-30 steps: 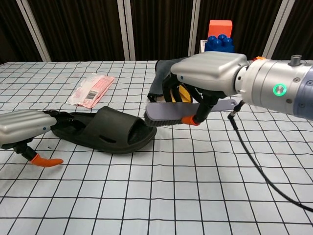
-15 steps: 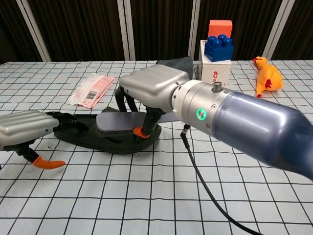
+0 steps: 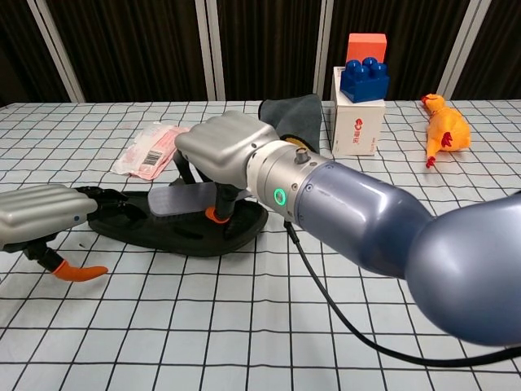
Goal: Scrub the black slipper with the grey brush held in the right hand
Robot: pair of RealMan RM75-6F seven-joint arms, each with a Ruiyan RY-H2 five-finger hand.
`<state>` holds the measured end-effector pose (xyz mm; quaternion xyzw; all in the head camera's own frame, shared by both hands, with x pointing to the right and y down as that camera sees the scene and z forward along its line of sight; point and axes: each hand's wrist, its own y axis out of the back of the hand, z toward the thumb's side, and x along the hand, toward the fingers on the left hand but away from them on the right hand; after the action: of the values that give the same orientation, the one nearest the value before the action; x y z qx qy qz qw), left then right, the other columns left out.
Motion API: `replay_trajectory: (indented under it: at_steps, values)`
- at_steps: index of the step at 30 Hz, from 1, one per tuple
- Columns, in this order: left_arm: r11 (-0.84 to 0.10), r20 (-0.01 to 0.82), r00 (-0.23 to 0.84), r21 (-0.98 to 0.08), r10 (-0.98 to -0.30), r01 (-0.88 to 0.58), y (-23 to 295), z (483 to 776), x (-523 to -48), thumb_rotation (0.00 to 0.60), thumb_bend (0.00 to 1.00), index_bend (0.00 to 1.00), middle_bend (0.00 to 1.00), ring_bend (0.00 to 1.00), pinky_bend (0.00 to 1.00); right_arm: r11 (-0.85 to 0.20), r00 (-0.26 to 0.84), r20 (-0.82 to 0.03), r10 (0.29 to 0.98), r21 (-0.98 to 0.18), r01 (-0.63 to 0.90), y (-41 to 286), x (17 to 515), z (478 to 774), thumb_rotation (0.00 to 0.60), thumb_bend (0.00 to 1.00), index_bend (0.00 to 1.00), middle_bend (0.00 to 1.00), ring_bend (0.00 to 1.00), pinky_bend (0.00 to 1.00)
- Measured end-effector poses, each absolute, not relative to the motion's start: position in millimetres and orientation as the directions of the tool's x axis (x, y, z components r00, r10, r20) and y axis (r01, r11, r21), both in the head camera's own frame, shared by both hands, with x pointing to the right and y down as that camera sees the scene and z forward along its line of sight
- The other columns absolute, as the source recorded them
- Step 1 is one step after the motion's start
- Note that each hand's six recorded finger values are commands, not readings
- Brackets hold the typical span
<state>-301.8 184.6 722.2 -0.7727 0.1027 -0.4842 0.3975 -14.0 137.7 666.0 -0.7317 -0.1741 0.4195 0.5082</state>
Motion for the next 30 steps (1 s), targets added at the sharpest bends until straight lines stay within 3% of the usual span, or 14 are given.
replay_trajectory:
  at_steps: [18, 30]
  values:
    - [-0.667, 0.673, 0.506, -0.708, -0.54, 0.23, 186, 723, -301, 0.401, 0.46, 0.11, 0.15, 0.05, 0.08, -0.39, 0.484, -0.46, 0.745, -0.888, -0.243, 113, 15, 682, 0.6, 0.92, 0.81, 0.69, 0.63, 0.65]
    - [-0.665, 0.667, 0.508, -0.713, -0.545, 0.223, 186, 722, -299, 0.4, 0.46, 0.11, 0.15, 0.05, 0.08, -0.392, 0.552, -0.466, 0.692, -0.884, -0.255, 144, -6, 670, 0.6, 0.92, 0.81, 0.69, 0.63, 0.65]
